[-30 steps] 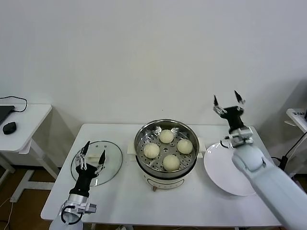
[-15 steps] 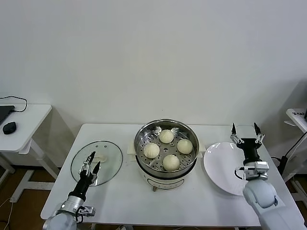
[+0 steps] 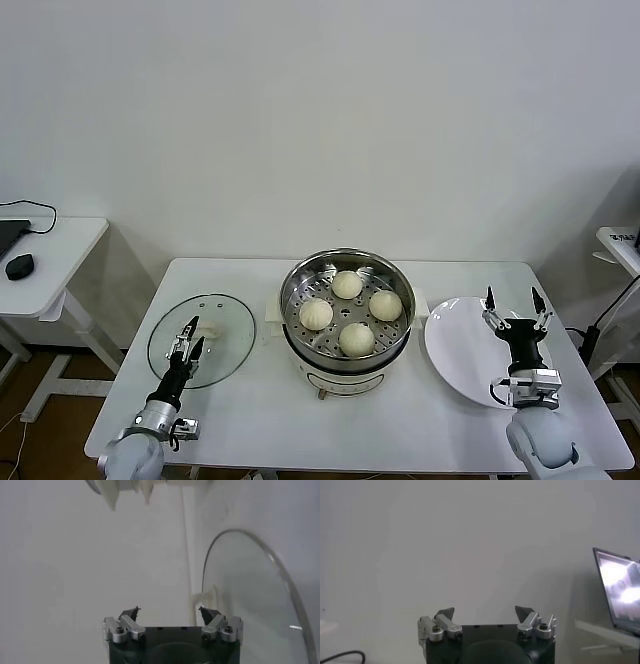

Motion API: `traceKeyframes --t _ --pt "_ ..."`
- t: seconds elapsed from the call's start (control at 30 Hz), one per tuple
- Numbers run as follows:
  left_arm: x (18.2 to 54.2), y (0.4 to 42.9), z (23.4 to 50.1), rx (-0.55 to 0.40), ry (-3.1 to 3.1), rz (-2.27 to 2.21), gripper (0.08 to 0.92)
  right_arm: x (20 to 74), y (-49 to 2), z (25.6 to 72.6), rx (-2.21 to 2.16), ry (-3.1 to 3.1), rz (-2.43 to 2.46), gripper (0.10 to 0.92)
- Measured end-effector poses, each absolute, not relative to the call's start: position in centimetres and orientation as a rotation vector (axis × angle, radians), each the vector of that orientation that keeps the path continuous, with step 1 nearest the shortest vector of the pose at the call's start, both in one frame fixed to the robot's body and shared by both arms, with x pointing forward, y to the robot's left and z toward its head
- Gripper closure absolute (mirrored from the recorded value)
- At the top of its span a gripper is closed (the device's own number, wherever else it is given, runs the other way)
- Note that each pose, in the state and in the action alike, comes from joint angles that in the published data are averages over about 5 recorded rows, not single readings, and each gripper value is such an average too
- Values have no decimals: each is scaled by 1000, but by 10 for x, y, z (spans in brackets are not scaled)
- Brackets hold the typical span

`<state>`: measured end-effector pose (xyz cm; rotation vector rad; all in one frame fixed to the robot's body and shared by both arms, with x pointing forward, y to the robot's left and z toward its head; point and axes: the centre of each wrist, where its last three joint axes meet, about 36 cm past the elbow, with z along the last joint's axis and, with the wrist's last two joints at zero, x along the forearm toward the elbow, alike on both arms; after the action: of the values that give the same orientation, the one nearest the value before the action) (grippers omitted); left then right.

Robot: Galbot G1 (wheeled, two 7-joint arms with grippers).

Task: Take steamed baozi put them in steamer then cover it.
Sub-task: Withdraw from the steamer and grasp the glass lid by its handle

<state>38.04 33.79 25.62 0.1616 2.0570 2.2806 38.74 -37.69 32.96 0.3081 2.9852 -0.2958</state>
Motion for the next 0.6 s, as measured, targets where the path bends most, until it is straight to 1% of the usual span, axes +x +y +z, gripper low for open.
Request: traceKeyframes --t 0.6 --pt "417 338 245 128 2055 2296 177 377 -380 322 337 2993 -305 200"
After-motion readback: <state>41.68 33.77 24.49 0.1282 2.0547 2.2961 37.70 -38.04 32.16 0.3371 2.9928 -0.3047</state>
